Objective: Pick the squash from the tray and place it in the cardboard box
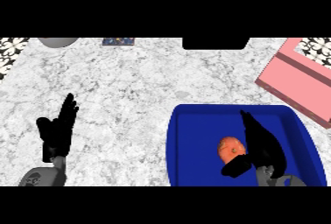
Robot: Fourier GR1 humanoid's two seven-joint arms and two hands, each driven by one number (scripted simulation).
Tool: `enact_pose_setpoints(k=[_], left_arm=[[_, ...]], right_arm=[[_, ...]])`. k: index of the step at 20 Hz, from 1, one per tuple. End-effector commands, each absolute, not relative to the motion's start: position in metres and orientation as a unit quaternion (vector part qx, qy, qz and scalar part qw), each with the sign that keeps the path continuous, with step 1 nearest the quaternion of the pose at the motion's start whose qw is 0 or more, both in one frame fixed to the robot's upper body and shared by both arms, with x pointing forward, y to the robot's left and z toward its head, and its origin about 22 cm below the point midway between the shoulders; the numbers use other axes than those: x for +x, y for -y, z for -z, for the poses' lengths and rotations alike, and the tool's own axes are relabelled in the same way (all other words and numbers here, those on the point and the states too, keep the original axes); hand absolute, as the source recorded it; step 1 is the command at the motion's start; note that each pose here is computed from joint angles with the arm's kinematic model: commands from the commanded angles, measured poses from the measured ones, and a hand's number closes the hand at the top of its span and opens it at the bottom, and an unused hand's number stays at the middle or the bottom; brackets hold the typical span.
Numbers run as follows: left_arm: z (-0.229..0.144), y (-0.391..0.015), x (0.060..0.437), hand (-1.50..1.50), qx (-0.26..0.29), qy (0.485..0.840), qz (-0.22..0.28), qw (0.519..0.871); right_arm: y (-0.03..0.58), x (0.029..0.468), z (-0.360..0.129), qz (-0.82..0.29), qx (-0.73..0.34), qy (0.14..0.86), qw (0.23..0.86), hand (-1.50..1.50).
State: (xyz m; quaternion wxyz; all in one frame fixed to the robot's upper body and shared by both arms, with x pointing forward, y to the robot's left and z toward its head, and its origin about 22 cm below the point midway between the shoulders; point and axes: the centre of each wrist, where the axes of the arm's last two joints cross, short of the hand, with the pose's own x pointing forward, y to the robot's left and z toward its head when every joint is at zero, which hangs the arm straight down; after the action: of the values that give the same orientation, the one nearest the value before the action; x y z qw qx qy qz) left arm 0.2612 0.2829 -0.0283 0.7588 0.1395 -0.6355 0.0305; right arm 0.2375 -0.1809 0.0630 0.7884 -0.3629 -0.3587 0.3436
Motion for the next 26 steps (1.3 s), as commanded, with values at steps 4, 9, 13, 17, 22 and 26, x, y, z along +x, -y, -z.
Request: enact_pose_setpoints(k=[4, 9, 13, 17, 22, 26], left_arm=[[0.018, -0.261, 0.254, 0.0, 0.139, 0.632, -0.031, 0.762], [0.044, -0.275, 0.253, 0.0, 0.144, 0.637, -0.03, 0.757], [0.037, -0.28, 0.26, 0.0, 0.142, 0.634, -0.037, 0.759], [0.034, -0.265, 0.262, 0.0, 0.143, 0.634, -0.03, 0.759], [0.041, -0.267, 0.265, 0.0, 0.138, 0.637, -0.029, 0.758], [0.034, -0.276, 0.272, 0.0, 0.143, 0.635, -0.028, 0.758]], right_arm=[[0.176, 0.244, -0.042, -0.35, -0.375, 0.311, 0.8, -1.5], [0.181, 0.225, -0.028, -0.346, -0.368, 0.328, 0.798, -1.5], [0.18, 0.261, -0.01, -0.35, -0.369, 0.322, 0.798, 1.5], [0.177, 0.249, -0.037, -0.361, -0.389, 0.398, 0.748, 1.5], [0.159, 0.264, -0.029, -0.37, -0.413, 0.401, 0.729, 1.5], [0.157, 0.264, -0.01, -0.435, -0.401, 0.386, 0.708, 1.5]])
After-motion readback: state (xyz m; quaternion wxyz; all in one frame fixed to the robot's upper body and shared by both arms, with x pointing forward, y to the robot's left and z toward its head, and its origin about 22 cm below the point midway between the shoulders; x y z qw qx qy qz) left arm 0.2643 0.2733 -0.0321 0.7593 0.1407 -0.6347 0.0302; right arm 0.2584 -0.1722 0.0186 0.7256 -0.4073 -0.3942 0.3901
